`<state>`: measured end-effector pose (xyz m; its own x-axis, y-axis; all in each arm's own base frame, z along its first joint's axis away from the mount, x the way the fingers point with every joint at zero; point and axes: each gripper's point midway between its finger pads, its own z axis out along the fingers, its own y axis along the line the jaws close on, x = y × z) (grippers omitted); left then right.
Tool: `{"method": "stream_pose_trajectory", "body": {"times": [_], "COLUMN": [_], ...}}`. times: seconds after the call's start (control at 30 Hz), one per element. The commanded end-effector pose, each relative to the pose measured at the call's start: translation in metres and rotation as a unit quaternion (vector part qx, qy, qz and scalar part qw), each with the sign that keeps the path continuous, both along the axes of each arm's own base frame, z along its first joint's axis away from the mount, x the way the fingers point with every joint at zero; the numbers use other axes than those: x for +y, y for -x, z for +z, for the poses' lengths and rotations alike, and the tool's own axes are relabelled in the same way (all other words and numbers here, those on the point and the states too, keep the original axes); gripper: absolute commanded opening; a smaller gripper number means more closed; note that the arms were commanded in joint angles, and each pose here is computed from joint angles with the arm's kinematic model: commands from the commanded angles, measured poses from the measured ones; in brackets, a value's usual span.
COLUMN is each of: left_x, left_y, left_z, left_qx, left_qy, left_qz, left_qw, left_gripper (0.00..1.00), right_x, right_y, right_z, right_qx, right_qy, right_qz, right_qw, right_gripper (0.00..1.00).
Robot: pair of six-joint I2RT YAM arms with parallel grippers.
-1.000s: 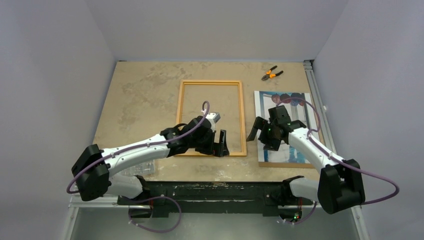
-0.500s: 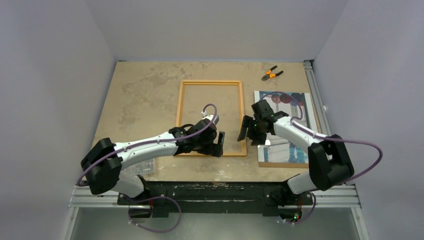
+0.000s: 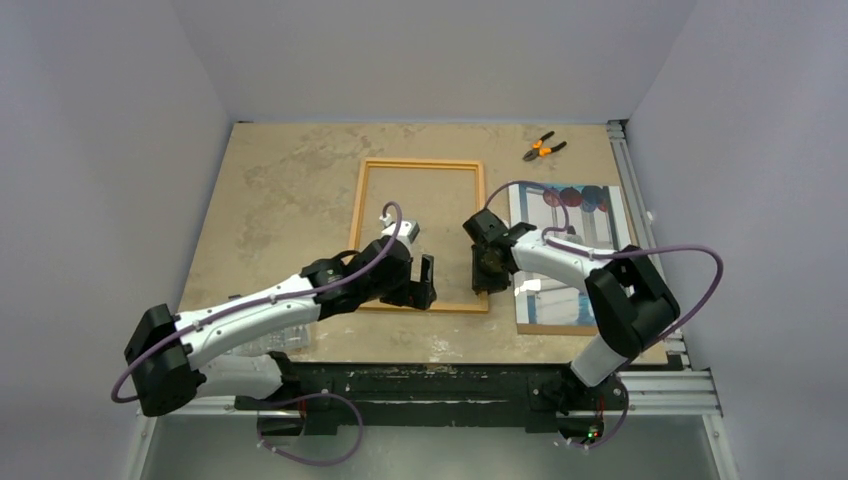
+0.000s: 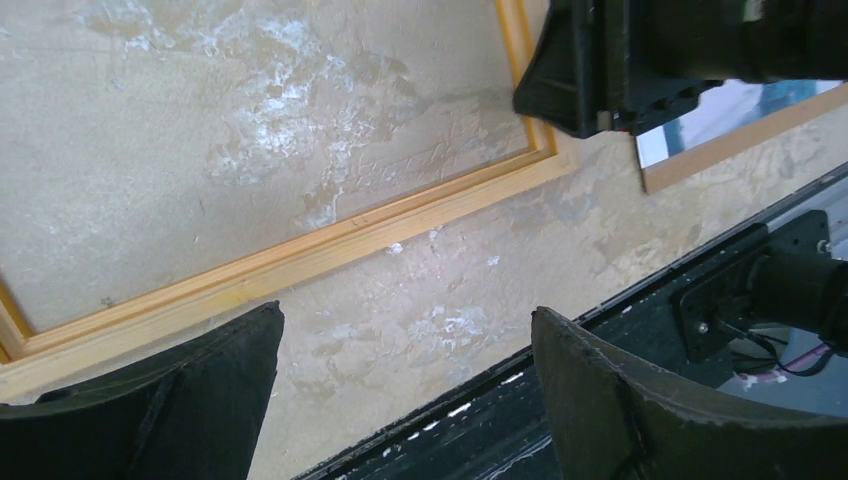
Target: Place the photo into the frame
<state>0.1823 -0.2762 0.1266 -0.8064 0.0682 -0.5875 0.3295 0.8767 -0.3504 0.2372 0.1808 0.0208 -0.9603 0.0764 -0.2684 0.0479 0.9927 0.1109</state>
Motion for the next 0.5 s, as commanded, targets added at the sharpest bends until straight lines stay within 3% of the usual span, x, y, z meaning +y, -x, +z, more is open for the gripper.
{"method": "stream_pose_trajectory", "body": {"times": [0.0, 0.3, 0.47], "left_x": [0.011, 0.023, 0.027], "left_y": [0.000, 0.001, 0.002], "left_z": [0.018, 0.030, 0.034], "left_qx": [-0.030, -0.044, -0.048], "left_qy": [0.018, 0.028, 0.031], "left_qz": [0.017, 0.033, 0.038], "left_qw": [0.999, 0.998, 0.998], "left_gripper": [0.91, 0.91, 0.91], "right_x": [0.005, 0.035, 0.039], "right_y": [-0.006, 0.007, 0.015], "right_z": [-0.001, -0.007, -0.011], "right_qx": [-0.028, -0.042, -0.031], "right_qy": [0.052, 0.107, 0.103], "right_qz": [0.026, 0.088, 0.073], "right_qw": [0.998, 0.990, 0.992], "right_gripper": [0.23, 0.02, 0.00]}}
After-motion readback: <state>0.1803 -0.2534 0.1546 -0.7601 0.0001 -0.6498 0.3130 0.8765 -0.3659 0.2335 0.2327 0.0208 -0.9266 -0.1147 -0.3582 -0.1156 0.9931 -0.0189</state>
